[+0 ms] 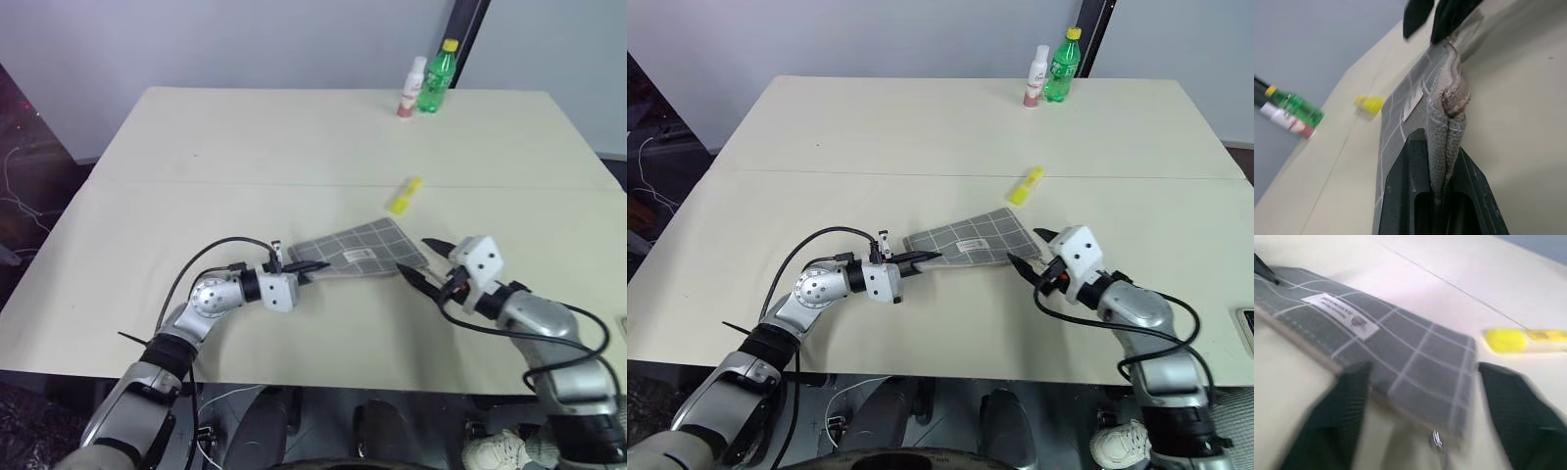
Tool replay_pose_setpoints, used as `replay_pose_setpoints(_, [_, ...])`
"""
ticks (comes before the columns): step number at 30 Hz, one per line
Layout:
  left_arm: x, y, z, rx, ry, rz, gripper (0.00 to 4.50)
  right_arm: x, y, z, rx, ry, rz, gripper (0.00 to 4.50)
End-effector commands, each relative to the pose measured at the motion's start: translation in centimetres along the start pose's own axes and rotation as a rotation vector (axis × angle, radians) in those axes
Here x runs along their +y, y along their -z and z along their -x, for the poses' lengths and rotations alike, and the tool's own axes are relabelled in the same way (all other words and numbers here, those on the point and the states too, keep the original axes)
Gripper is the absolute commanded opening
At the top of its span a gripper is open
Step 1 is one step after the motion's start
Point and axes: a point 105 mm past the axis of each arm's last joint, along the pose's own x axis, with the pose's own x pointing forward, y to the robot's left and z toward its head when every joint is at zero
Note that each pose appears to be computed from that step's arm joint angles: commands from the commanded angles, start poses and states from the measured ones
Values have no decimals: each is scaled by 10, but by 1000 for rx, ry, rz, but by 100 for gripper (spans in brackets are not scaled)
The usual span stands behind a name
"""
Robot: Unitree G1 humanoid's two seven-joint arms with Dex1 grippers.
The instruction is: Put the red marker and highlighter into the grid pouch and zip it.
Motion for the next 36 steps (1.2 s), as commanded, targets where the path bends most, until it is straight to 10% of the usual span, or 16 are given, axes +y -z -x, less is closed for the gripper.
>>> replay_pose_setpoints(1, [14, 1, 8, 27, -76, -14, 0, 5, 4, 10, 54, -26, -16, 445])
replay_pose_setpoints(11, [12, -4, 9, 21, -76, -20, 0, -19, 27, -26, 91, 112, -105, 422])
replay_pose_setpoints(20, [15, -5, 9, 36, -92, -42, 0, 13, 22, -43, 129, -41, -49, 9])
replay_pose_setpoints(36, [-3, -4, -15, 30, -1, -94, 0, 94, -45, -74, -95, -471, 425, 9])
